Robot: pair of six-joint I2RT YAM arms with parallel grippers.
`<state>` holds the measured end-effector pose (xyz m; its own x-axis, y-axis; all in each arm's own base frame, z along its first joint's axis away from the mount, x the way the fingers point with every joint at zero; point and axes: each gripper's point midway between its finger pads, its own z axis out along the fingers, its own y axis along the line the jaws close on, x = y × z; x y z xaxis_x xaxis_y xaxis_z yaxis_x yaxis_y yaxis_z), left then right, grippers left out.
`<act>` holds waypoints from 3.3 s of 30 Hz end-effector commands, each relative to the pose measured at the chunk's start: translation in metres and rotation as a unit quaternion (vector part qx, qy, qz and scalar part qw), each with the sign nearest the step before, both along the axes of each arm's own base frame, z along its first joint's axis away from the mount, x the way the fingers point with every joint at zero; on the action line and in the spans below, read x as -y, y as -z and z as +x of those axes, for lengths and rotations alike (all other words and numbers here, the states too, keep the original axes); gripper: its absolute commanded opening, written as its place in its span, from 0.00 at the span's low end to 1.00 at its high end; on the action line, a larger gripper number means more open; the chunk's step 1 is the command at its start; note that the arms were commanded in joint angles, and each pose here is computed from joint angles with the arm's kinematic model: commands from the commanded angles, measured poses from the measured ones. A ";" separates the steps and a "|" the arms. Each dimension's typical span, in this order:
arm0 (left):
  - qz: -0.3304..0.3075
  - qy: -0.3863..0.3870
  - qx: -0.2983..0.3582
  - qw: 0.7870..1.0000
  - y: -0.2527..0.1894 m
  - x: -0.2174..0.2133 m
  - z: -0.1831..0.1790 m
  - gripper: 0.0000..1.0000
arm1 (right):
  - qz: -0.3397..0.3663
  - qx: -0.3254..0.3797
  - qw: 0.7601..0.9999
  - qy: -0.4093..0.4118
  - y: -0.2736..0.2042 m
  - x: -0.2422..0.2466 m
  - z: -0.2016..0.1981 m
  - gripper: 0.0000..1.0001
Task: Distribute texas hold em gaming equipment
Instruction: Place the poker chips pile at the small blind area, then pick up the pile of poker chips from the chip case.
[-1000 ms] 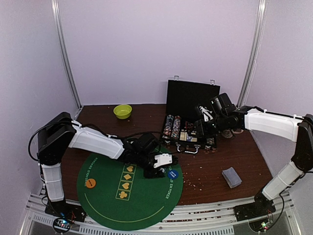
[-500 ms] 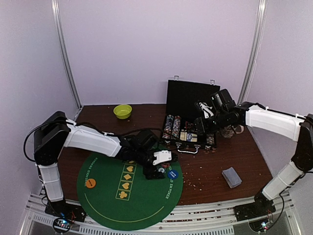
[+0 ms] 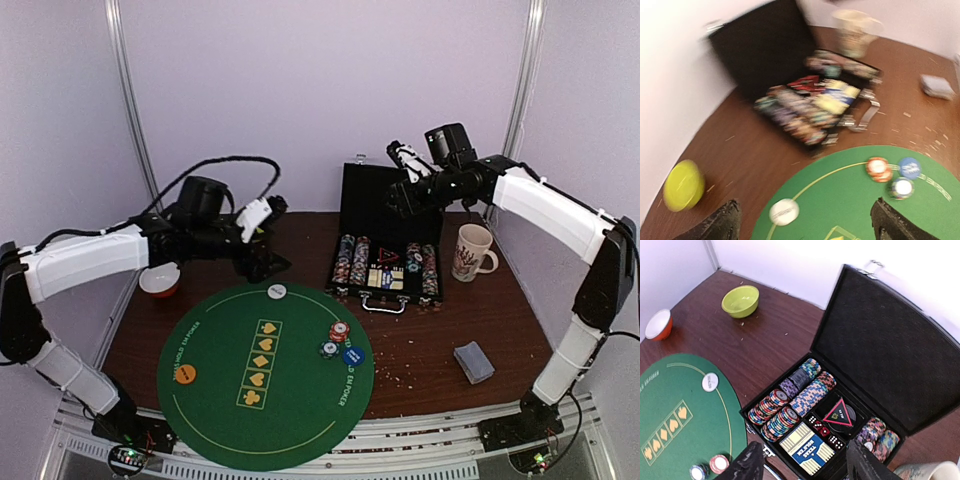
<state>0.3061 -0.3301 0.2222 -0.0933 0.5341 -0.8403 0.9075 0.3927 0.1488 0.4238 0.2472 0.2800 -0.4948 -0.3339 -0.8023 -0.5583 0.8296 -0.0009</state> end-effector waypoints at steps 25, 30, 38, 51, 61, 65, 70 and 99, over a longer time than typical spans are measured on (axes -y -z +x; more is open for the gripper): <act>-0.008 -0.270 -0.024 0.962 0.020 -0.173 0.068 0.97 | -0.262 -0.020 0.868 -0.422 0.204 -0.077 0.003 0.67; -0.002 -0.276 -0.027 0.961 0.024 -0.178 0.069 0.97 | -0.268 -0.037 0.858 -0.437 0.216 -0.078 0.000 0.66; 0.000 -0.277 -0.028 0.961 0.027 -0.180 0.070 0.97 | -0.287 -0.036 0.858 -0.424 0.227 -0.074 0.009 0.65; -0.001 -0.273 -0.028 0.962 0.028 -0.180 0.069 0.97 | -0.306 -0.020 0.871 -0.383 0.220 -0.063 0.034 0.56; -0.002 -0.273 -0.029 0.962 0.028 -0.181 0.069 0.97 | -0.317 -0.052 0.863 -0.390 0.238 -0.057 0.019 0.53; -0.003 -0.270 -0.030 0.962 0.028 -0.179 0.069 0.97 | -0.314 -0.080 0.849 -0.417 0.251 -0.056 -0.002 0.53; -0.004 -0.267 -0.033 0.963 0.029 -0.178 0.068 0.97 | -0.313 -0.106 0.842 -0.426 0.259 -0.055 -0.017 0.52; -0.006 -0.260 -0.040 0.965 0.032 -0.176 0.067 0.97 | -0.341 -0.122 0.844 -0.396 0.274 -0.043 -0.008 0.55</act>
